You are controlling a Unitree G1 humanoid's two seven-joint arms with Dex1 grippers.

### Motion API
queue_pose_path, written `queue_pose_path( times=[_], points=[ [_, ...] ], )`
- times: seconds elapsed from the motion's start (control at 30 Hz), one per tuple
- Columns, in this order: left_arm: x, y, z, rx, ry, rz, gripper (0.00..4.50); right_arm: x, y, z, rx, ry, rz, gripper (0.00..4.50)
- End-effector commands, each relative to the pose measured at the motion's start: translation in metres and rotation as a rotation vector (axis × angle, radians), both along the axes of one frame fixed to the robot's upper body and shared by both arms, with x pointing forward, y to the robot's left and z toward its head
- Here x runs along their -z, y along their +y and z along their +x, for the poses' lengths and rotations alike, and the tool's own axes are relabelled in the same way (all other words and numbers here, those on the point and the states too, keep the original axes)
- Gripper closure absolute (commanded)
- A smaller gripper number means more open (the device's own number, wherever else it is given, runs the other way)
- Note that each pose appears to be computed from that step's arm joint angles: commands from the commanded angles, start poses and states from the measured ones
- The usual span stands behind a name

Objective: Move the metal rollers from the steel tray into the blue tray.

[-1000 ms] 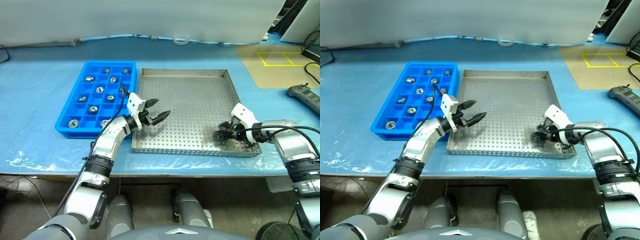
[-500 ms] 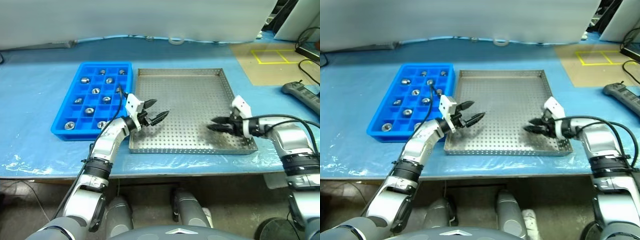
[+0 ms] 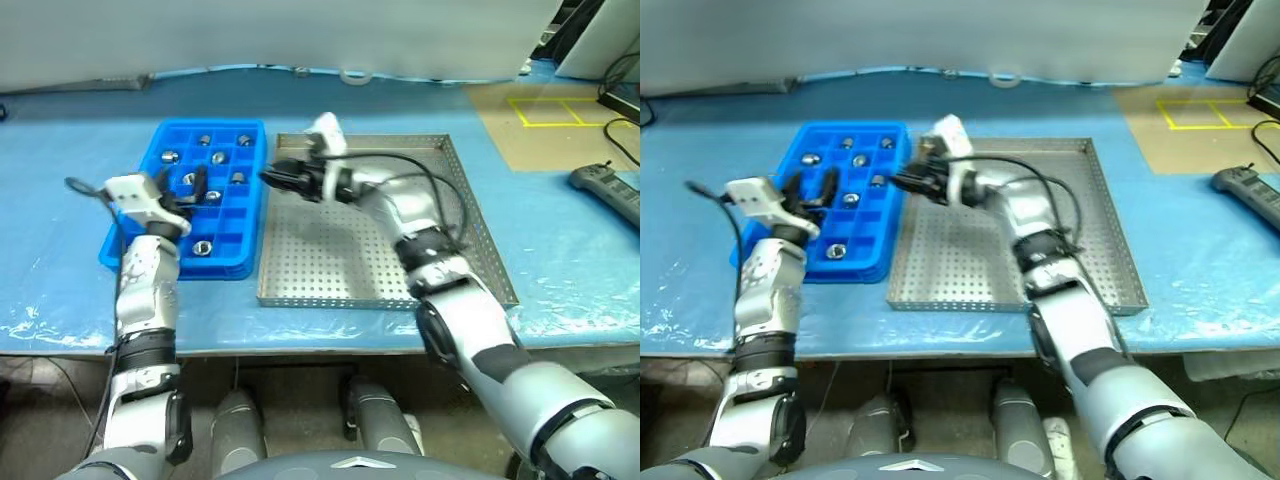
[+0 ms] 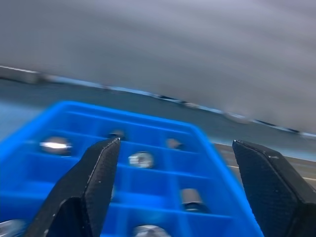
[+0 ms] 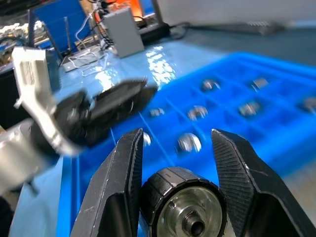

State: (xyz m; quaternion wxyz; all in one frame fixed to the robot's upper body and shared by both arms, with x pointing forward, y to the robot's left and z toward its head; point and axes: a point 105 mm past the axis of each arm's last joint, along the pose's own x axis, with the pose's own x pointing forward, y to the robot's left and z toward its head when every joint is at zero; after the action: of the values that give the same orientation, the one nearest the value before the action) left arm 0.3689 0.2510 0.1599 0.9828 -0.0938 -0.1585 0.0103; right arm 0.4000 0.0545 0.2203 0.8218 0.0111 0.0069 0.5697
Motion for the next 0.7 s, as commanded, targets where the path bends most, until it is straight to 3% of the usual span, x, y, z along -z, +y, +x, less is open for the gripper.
queue_pose_path(
  times=[0.03, 0.2, 0.33, 0.7],
  points=[
    [-0.017, 0.027, -0.025, -0.138, -0.063, 0.028, 0.51, -0.009, 0.020, -0.001, -0.013, -0.064, 0.009, 2.73],
    [-0.008, 0.043, -0.057, -0.248, -0.049, 0.017, 0.51, 0.020, 0.031, -0.007, -0.069, -0.087, -0.111, 2.73],
    [-0.003, 0.044, -0.066, -0.269, -0.034, 0.013, 0.51, 0.021, 0.027, -0.008, -0.095, -0.087, -0.110, 2.73],
    [-0.002, 0.032, -0.053, -0.208, -0.007, 0.040, 0.51, 0.024, 0.007, 0.007, -0.008, -0.094, -0.132, 2.73]
  ],
)
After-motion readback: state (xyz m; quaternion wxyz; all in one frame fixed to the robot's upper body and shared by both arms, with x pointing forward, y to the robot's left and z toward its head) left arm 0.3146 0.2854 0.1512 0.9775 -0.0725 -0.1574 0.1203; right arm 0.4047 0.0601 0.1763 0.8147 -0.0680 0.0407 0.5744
